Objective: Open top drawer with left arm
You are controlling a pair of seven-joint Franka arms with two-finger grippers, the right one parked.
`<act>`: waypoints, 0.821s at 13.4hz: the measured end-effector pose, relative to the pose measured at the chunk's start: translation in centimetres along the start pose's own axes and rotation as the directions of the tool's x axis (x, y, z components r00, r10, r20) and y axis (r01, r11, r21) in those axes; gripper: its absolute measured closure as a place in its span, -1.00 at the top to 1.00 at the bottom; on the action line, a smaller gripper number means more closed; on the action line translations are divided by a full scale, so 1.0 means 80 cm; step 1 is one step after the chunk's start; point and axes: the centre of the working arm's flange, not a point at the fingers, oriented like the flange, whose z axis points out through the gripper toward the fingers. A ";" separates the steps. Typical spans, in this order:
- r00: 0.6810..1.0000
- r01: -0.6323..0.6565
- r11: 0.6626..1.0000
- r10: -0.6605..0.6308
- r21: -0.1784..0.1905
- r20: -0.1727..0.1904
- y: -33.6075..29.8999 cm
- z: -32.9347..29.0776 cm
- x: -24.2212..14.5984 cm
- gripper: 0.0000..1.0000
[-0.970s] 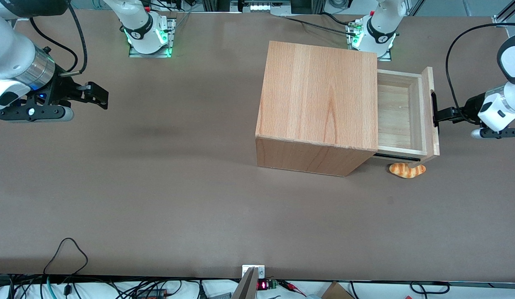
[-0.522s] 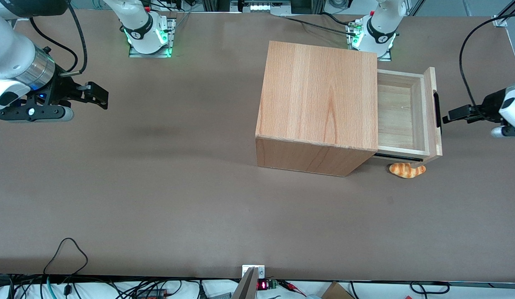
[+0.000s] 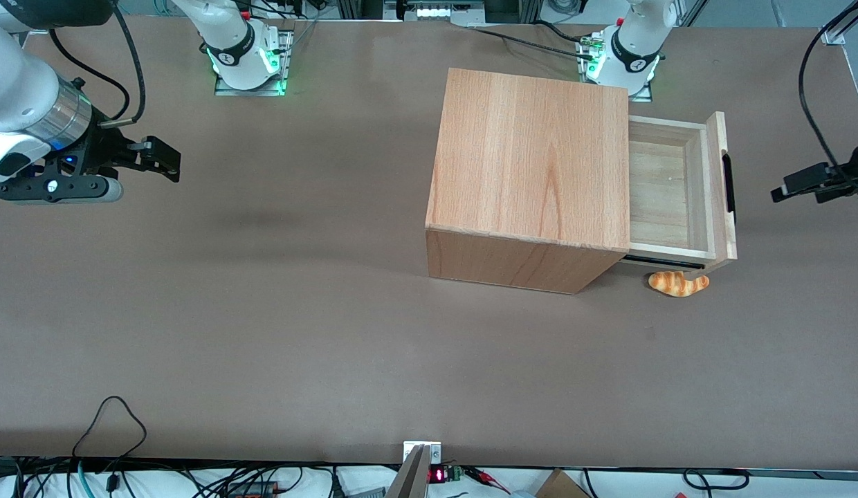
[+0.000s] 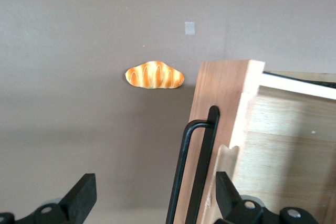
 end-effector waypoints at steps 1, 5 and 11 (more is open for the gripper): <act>1.000 0.001 1.000 -0.001 0.001 -0.007 0.004 -0.014 0.001 1.00; 1.000 0.019 1.000 -0.019 0.005 -0.017 0.024 -0.051 0.001 1.00; 0.997 -0.077 0.992 0.079 0.103 -0.017 0.094 -0.065 0.009 1.00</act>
